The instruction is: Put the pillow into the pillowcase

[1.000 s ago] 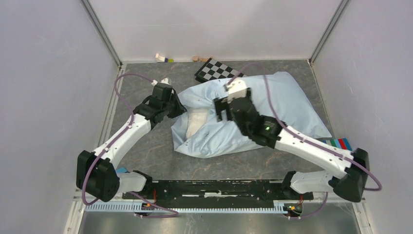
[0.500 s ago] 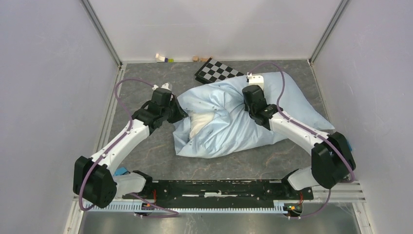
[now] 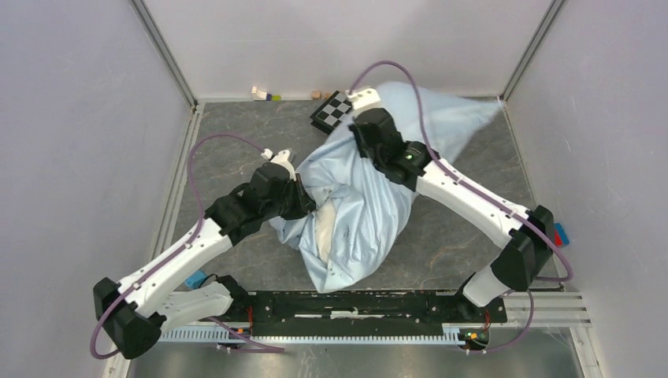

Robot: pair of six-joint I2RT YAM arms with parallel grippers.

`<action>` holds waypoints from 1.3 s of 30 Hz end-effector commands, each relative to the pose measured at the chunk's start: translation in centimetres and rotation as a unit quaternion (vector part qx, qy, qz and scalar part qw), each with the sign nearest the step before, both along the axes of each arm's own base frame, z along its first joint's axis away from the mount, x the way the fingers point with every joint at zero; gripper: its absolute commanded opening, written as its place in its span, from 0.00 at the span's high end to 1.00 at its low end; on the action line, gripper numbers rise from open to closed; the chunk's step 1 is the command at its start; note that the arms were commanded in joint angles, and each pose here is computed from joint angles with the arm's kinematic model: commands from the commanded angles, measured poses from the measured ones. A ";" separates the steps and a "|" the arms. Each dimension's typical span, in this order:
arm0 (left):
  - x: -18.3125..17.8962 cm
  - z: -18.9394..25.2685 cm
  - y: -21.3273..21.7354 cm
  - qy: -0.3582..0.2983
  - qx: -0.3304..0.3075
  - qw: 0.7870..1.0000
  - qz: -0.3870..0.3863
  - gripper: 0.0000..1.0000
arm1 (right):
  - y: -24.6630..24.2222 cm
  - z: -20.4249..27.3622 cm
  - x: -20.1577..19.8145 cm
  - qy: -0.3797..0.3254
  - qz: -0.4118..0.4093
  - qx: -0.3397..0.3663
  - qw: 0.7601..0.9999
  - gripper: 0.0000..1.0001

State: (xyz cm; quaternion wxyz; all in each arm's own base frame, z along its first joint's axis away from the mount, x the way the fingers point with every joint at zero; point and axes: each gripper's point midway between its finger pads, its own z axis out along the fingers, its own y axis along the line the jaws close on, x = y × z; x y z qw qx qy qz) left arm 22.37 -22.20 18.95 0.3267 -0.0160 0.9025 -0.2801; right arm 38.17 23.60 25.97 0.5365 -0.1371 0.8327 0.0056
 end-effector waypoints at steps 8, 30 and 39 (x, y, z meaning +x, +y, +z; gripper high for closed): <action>-0.3 5.6 -0.9 -0.066 -0.078 0.994 0.044 0.98 | 21.7 13.0 -3.2 -0.118 0.331 0.172 0.920 1.00; 2.5 3.7 -1.9 -0.075 -0.029 0.995 0.052 0.55 | 8.8 7.7 -3.9 -0.049 0.160 0.090 0.982 0.04; 0.3 8.3 -1.9 -0.103 -0.014 0.994 -0.035 0.26 | 0.7 0.7 -11.5 -0.010 0.114 0.166 0.979 0.17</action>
